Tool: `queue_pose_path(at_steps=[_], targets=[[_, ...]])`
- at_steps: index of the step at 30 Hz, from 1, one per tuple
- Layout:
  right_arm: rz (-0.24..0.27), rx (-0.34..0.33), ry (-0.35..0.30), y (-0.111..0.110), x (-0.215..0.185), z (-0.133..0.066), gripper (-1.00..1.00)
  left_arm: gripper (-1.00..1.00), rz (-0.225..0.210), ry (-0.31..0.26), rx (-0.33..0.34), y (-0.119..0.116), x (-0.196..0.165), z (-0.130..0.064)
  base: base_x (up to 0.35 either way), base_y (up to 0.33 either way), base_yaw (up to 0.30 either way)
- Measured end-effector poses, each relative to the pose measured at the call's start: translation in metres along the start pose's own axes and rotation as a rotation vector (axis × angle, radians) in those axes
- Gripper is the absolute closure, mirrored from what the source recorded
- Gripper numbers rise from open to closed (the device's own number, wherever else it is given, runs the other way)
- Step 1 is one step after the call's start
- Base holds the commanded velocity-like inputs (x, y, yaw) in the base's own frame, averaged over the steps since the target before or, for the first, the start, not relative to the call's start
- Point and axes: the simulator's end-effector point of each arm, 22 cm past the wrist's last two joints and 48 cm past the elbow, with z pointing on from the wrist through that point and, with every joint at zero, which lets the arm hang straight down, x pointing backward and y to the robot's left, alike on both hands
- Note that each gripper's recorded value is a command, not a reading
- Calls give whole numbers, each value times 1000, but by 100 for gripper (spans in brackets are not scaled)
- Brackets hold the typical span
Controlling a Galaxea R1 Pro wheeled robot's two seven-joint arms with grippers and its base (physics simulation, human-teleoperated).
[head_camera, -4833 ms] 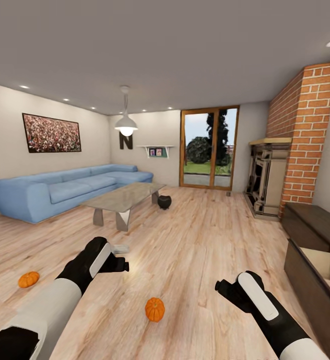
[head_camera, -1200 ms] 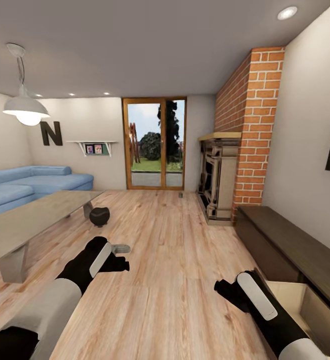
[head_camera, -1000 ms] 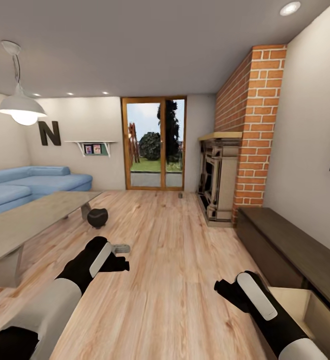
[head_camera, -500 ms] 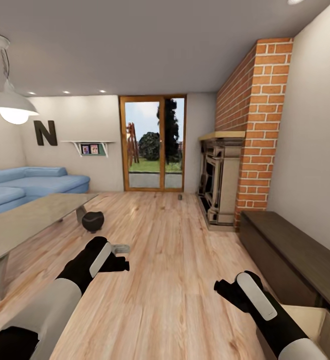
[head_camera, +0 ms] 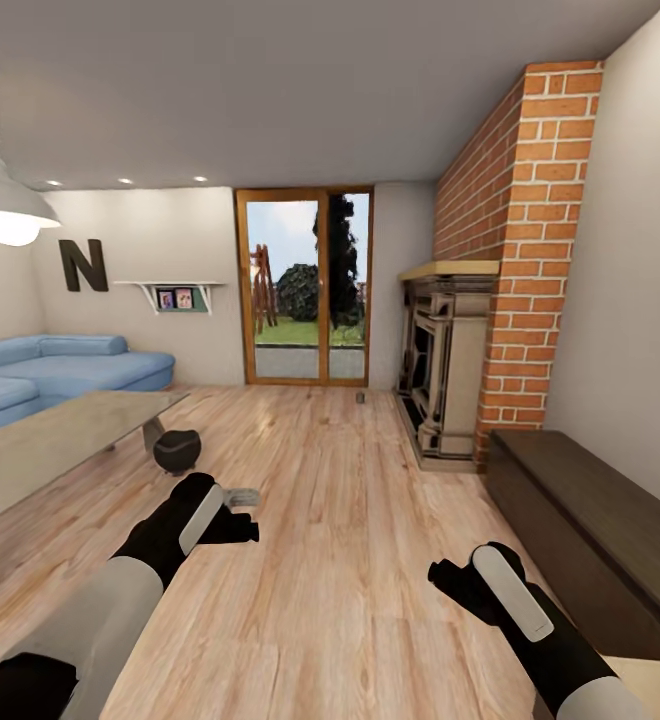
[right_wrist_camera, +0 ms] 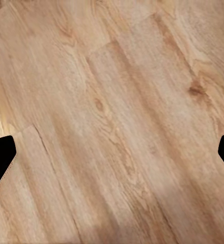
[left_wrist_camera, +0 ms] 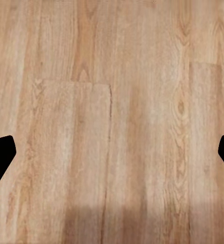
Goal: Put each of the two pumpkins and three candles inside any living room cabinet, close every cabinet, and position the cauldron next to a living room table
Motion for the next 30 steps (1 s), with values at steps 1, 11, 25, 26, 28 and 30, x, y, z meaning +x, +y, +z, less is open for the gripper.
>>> queue_pose_path(at_steps=[1,11,25,26,28,30], targets=[[0,0,0,0,0,0,-100,-100,0,0,0,0,0,0,310,0,0],[6,-5,2,3,1,0,-100,-100,0,0,0,0,0,0,310,0,0],[12,-6,8,3,2,1,-100,-100,-1,5,-1,1,1,2,310,0,0],[12,-5,9,2,3,2,-100,-100,-1,6,-1,1,2,3,310,0,0],[12,-3,12,2,3,3,-100,-100,-1,10,-1,1,3,5,310,0,0],[13,-2,14,1,4,4,-100,-100,-1,13,-1,1,4,6,310,0,0]])
